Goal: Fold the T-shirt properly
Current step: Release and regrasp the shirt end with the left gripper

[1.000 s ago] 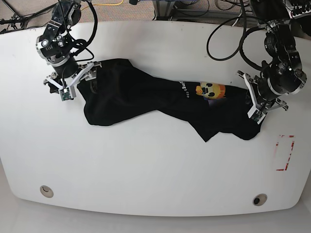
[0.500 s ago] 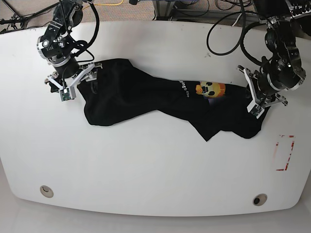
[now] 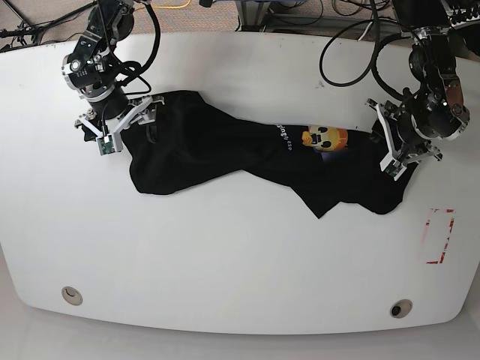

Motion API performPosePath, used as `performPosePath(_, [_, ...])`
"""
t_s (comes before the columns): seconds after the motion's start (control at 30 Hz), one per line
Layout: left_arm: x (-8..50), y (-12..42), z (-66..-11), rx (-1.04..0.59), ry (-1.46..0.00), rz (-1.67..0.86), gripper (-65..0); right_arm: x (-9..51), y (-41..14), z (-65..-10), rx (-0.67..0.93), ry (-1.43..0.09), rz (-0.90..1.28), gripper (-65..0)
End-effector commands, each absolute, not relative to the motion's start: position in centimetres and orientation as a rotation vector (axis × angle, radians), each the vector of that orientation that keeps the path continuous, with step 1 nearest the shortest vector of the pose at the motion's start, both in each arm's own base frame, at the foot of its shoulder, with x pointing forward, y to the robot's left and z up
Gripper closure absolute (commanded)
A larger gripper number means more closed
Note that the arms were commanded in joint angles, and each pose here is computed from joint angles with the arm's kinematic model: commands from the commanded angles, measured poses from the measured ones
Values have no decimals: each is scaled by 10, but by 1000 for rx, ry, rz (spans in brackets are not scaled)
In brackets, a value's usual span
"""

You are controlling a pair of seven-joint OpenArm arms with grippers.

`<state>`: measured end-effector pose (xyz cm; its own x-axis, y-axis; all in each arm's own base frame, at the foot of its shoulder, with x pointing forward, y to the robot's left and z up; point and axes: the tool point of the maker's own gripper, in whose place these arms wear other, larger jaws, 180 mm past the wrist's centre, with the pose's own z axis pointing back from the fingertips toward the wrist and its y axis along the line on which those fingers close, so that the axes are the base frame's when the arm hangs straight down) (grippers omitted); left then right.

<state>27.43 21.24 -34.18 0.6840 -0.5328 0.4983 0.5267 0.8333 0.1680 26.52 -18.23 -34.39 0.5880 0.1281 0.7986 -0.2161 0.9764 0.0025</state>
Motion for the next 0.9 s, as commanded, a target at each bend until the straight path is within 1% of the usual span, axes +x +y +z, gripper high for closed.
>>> performPosePath(0.0, [284, 213, -331, 21, -606, -599, -231, 272, -183, -331, 98, -969, 210, -467])
performPosePath(0.07, [293, 214, -322, 31, -629, -586, -223, 272, -180, -332, 98, -972, 233, -467])
performPosePath(0.33, [303, 214, -318, 7, -663, -528, -226, 272, -181, -333, 78, -966, 251, -467])
performPosePath(0.4, [308, 218, -318, 23, -658, -511, -246, 274, -181, -331, 95, -977, 229, -469])
performPosePath(0.6, [316, 218, -315, 29, -665, -506, -258, 276, -181, -330, 103, -988, 224, -469])
performPosePath(0.87, [319, 215, -303, 51, -684, -549, -244, 284, -180, -325, 100, -1002, 235, -470])
